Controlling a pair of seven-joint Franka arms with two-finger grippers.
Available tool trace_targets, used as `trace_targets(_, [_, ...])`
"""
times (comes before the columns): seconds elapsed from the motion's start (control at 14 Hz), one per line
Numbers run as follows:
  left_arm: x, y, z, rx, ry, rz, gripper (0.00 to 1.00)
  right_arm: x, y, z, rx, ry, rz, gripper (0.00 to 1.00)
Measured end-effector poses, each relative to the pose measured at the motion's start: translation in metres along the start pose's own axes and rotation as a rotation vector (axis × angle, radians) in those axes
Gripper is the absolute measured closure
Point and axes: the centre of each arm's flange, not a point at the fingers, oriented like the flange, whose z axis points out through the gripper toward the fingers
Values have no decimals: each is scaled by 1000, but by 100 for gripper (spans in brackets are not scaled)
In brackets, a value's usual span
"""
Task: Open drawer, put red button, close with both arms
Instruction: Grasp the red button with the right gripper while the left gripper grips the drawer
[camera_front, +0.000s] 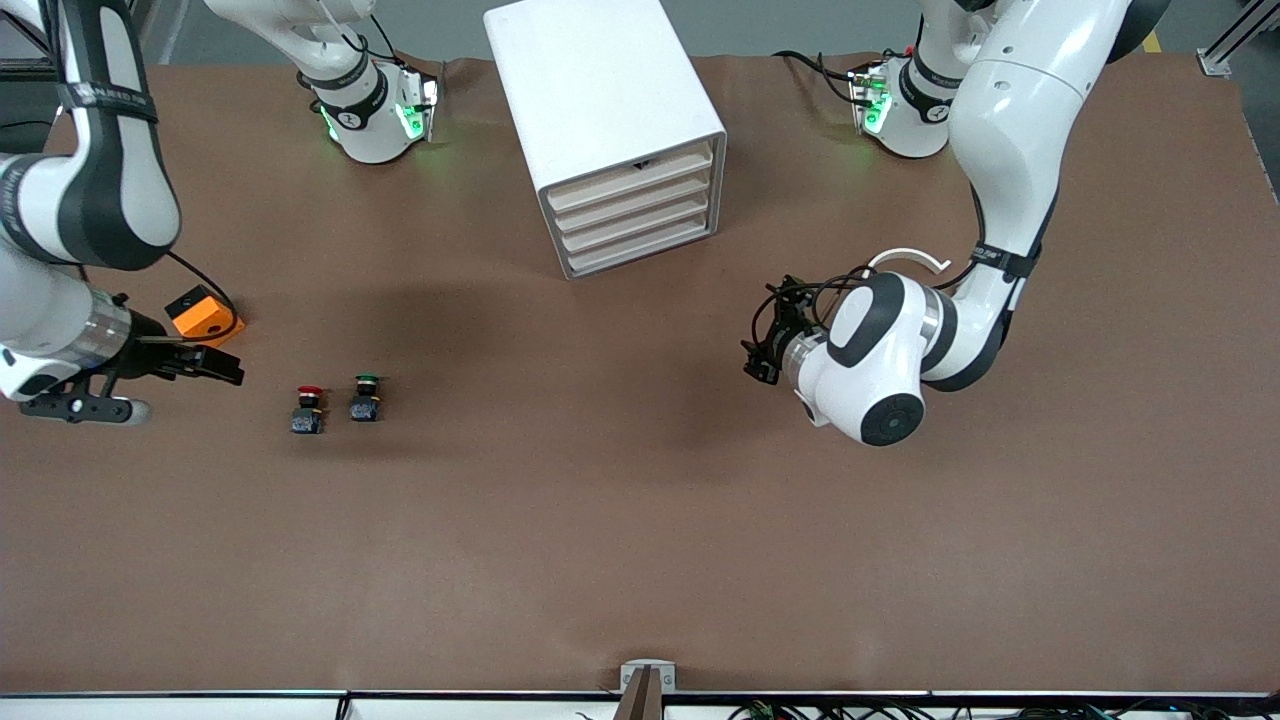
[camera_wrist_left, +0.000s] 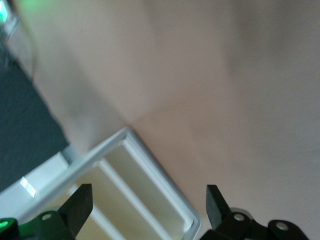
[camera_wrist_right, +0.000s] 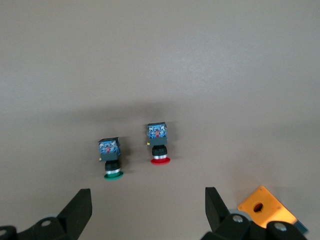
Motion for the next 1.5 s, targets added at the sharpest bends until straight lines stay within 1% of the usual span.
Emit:
trace_targets(0.14, [-6, 0, 6, 49, -62, -88, 0, -5, -3, 33, -3, 27, -5, 0])
trace_targets(0.36, [-9, 3, 30, 191, -119, -230, 0, -8, -4, 75, -9, 24, -9, 0])
trace_targets(0.5, [-4, 10, 52, 287, -149, -322, 0, -5, -4, 94, -13, 26, -14, 0])
trace_targets(0.64, [3, 18, 71, 370, -172, -393, 0, -2, -2, 113, -17, 42, -21, 0])
trace_targets(0.86, [9, 20, 93, 510, -187, -481, 0, -1, 1, 139, -23, 58, -23, 0])
trace_targets(1.0, [5, 16, 99, 577, -195, -495, 3, 0, 2, 156, -26, 61, -24, 0])
trace_targets(1.07, [2, 14, 100, 597, -191, -496, 3, -1, 2, 163, -28, 58, -25, 0])
trace_targets(1.21, [-4, 11, 105, 618, -176, -496, 23, 0, 1, 176, -30, 68, -27, 0])
trace_targets(1.29, [-7, 10, 109, 624, -168, -494, 36, 1, 1, 183, -31, 72, -29, 0])
trace_targets(1.36, [-9, 11, 115, 632, -161, -494, 44, 1, 1, 190, -33, 76, -29, 0])
trace_targets(1.43, [-11, 12, 122, 642, -154, -494, 51, 1, 2, 196, -34, 79, -29, 0])
trace_targets(1.5, [-12, 13, 129, 652, -149, -496, 51, 0, 2, 203, -36, 78, -29, 0])
